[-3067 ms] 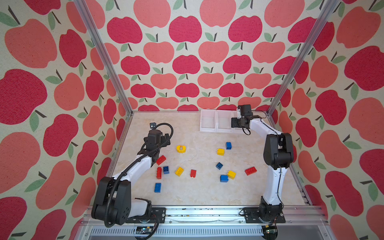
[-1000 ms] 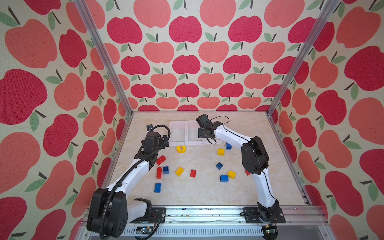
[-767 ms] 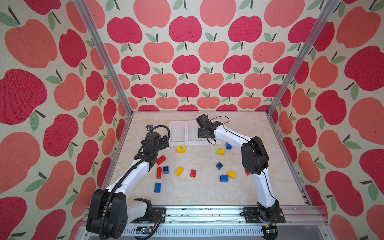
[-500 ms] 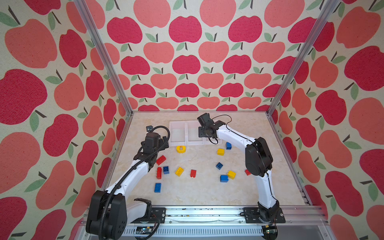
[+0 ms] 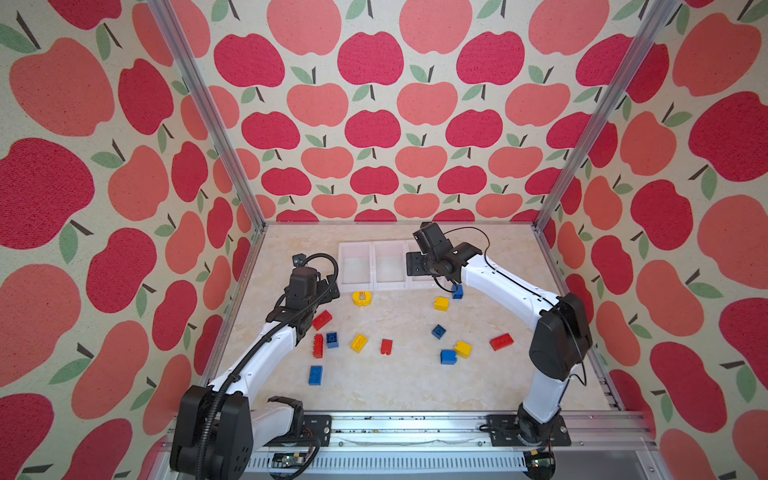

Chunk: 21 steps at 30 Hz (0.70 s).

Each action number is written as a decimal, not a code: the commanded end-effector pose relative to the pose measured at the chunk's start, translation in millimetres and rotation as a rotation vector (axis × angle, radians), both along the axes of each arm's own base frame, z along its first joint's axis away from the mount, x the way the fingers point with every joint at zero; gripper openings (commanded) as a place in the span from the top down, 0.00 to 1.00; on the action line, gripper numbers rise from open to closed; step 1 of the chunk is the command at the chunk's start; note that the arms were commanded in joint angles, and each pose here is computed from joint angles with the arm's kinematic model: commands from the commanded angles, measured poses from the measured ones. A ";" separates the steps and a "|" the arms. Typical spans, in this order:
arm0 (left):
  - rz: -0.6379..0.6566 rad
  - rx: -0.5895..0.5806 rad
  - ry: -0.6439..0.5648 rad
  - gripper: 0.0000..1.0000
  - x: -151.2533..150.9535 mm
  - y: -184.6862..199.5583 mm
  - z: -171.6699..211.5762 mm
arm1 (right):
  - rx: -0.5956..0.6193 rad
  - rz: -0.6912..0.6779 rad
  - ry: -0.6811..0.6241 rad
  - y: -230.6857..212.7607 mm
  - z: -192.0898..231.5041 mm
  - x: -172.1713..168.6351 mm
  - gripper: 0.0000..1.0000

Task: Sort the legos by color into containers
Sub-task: 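Lower the right gripper toward the yellow brick beside the bin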

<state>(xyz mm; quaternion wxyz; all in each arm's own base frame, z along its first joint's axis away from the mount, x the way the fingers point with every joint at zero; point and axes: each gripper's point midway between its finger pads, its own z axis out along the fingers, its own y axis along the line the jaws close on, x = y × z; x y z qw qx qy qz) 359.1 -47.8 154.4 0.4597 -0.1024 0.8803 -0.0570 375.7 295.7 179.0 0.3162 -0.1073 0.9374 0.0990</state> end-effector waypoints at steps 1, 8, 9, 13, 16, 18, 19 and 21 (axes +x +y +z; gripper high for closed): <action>-0.014 -0.034 0.027 0.01 -5.0 -5.0 -8.0 | -0.017 0.038 0.090 -15.5 -11.8 -33.3 0.19; -0.031 -0.042 0.040 0.01 -2.1 -9.7 -12.6 | -0.005 -0.008 0.165 -41.1 -35.2 -74.5 0.18; -0.031 -0.043 0.041 0.01 -2.1 -9.6 -13.3 | -0.011 -0.010 0.171 -43.3 -39.5 -77.5 0.18; -0.039 -0.056 0.049 0.01 -1.3 -12.6 -17.3 | -0.059 -0.032 0.197 -53.4 -59.7 -80.3 0.18; -0.045 -0.059 0.054 0.01 -0.6 -15.0 -18.0 | -0.087 -0.055 0.206 -57.1 -69.7 -75.9 0.18; -0.046 -0.059 0.052 0.01 -0.8 -15.4 -17.5 | -0.104 -0.082 0.211 -60.0 -75.9 -71.4 0.17; -0.046 -0.059 0.051 0.01 -0.9 -15.6 -17.2 | -0.110 -0.098 0.213 -61.8 -79.3 -68.9 0.17; -0.047 -0.058 0.049 0.01 -1.0 -15.6 -16.9 | -0.116 -0.122 0.223 -64.3 -86.3 -64.9 0.17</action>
